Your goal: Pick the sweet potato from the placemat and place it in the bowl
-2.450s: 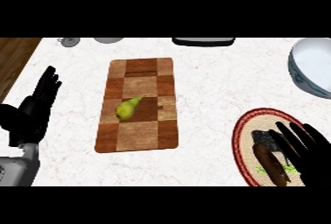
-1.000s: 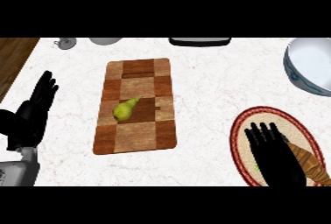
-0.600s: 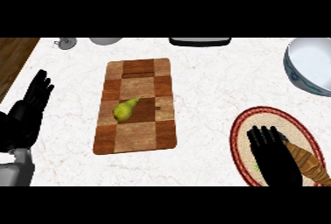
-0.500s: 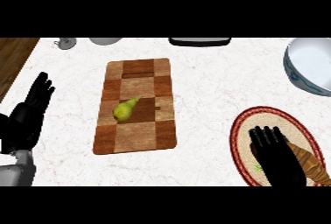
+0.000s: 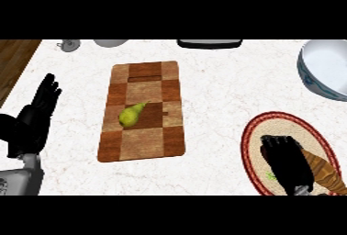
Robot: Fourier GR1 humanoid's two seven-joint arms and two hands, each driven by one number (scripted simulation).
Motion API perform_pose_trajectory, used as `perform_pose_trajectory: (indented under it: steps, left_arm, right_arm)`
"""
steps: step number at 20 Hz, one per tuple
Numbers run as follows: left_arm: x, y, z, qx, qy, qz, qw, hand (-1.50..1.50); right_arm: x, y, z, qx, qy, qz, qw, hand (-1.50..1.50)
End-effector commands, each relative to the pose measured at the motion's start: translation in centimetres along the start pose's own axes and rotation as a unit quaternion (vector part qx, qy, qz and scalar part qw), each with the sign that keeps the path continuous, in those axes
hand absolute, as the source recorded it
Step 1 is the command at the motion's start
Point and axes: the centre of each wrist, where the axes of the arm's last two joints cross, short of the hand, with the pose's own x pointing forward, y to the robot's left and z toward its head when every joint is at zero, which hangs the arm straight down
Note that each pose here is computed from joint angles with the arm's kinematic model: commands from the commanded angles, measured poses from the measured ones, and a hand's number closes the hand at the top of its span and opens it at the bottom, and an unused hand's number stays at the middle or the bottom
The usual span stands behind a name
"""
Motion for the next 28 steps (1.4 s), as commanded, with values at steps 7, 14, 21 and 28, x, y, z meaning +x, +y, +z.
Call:
perform_pose_trajectory:
  steps: [7, 14, 21, 28]
  left_arm:
    - [-1.6, -0.1, 0.0, -0.003, -0.003, 0.001, 1.0000, 0.00]
    - [0.9, 0.8, -0.2, -0.005, -0.010, -0.004, 0.9999, 0.00]
    - [0.5, -1.3, 0.2, -0.022, -0.006, 0.005, 0.9997, 0.00]
    - [-0.6, 1.3, -0.5, -0.006, 0.003, -0.004, 1.0000, 0.00]
  right_arm:
    - [0.7, 2.4, -3.0, 0.015, -0.048, 0.000, 0.999, 1.50]
    - [-1.1, -0.3, -5.8, -0.036, -0.051, -0.070, 0.996, 1.50]
    - [-4.7, -6.1, -10.0, -0.043, -0.046, -0.350, 0.935, 1.50]
    - [-9.9, -11.4, -10.4, -0.163, 0.002, -0.346, 0.924, 1.50]
